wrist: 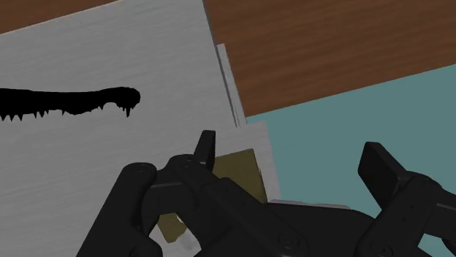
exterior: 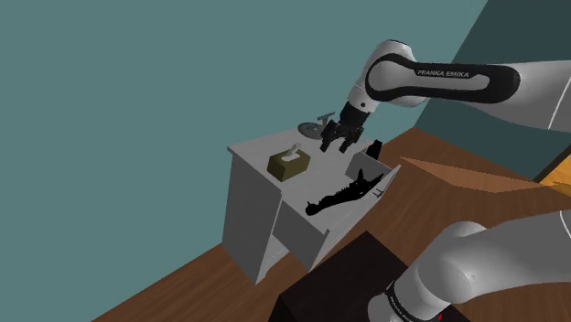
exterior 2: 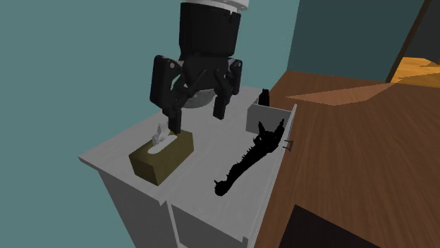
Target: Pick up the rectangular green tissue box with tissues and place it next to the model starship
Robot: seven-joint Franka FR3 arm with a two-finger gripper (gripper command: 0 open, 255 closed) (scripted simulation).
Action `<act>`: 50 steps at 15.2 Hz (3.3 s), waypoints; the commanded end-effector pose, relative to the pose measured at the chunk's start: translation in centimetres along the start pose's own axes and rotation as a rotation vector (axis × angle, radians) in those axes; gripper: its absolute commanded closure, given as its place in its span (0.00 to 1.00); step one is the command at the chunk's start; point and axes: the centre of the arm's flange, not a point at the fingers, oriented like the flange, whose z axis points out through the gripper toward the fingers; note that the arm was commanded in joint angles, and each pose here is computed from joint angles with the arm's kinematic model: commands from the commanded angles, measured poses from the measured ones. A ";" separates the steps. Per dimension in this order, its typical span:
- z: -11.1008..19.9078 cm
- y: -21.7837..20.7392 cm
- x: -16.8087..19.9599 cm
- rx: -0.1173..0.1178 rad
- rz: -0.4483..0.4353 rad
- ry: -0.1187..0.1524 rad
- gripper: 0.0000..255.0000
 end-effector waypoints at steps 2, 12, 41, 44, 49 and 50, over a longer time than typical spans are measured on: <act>2.6 1.1 2.7 0.032 0.044 0.029 0.00; 9.7 4.7 12.2 0.139 0.186 0.119 0.00; 16.7 6.0 17.4 0.188 0.252 0.160 1.00; 15.7 5.8 17.4 0.188 0.252 0.160 1.00; 13.1 5.4 17.6 0.188 0.252 0.160 1.00; 12.6 5.3 17.7 0.188 0.252 0.160 1.00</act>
